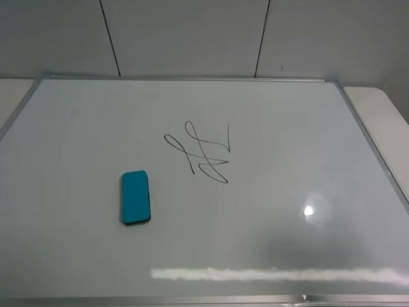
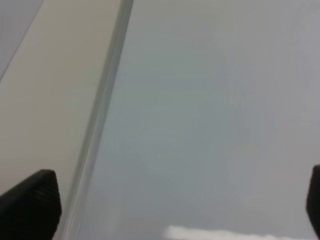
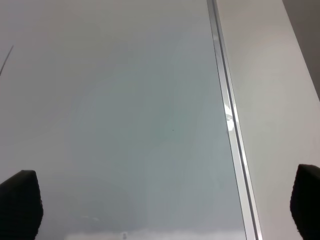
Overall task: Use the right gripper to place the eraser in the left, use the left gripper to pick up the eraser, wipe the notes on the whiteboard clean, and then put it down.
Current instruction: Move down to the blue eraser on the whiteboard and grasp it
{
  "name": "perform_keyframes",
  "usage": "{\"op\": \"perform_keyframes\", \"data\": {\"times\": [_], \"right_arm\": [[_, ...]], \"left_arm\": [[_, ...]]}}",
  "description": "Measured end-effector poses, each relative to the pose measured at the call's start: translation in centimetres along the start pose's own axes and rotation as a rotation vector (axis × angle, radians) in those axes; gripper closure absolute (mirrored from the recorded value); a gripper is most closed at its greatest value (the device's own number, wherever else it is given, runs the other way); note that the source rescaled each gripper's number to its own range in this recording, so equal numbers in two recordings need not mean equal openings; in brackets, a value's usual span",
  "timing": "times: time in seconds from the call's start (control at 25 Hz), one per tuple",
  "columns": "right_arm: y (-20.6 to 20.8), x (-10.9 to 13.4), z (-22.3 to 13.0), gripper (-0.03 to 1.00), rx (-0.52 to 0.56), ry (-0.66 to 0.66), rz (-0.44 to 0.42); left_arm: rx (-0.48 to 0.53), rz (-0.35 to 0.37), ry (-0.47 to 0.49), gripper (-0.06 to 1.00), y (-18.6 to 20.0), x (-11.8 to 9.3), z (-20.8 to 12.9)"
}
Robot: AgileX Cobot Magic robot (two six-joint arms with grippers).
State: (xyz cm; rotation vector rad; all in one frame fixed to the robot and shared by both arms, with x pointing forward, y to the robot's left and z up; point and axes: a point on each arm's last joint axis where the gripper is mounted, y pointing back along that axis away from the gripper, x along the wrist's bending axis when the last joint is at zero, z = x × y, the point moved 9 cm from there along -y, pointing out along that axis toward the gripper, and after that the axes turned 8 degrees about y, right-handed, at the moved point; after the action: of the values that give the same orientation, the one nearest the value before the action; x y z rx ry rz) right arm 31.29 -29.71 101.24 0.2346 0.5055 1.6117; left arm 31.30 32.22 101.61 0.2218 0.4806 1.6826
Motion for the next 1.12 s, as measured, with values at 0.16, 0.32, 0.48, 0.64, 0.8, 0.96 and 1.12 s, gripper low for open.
{"op": "perform_keyframes", "data": {"times": [0.16, 0.32, 0.48, 0.64, 0.8, 0.96, 1.12], "right_arm": [[0.0, 0.0, 0.0, -0.03, 0.0, 0.0, 0.0], [0.0, 0.0, 0.0, -0.03, 0.0, 0.0, 0.0], [0.0, 0.0, 0.0, -0.03, 0.0, 0.0, 0.0], [0.0, 0.0, 0.0, -0.03, 0.0, 0.0, 0.0], [0.0, 0.0, 0.0, -0.03, 0.0, 0.0, 0.0], [0.0, 0.0, 0.0, -0.03, 0.0, 0.0, 0.0], [0.0, 0.0, 0.0, -0.03, 0.0, 0.0, 0.0]], "left_arm": [[0.0, 0.0, 0.0, -0.06, 0.0, 0.0, 0.0], [0.0, 0.0, 0.0, -0.06, 0.0, 0.0, 0.0], [0.0, 0.0, 0.0, -0.06, 0.0, 0.0, 0.0], [0.0, 0.0, 0.0, -0.06, 0.0, 0.0, 0.0], [0.0, 0.0, 0.0, -0.06, 0.0, 0.0, 0.0], [0.0, 0.0, 0.0, -0.06, 0.0, 0.0, 0.0], [0.0, 0.0, 0.0, -0.06, 0.0, 0.0, 0.0]]}}
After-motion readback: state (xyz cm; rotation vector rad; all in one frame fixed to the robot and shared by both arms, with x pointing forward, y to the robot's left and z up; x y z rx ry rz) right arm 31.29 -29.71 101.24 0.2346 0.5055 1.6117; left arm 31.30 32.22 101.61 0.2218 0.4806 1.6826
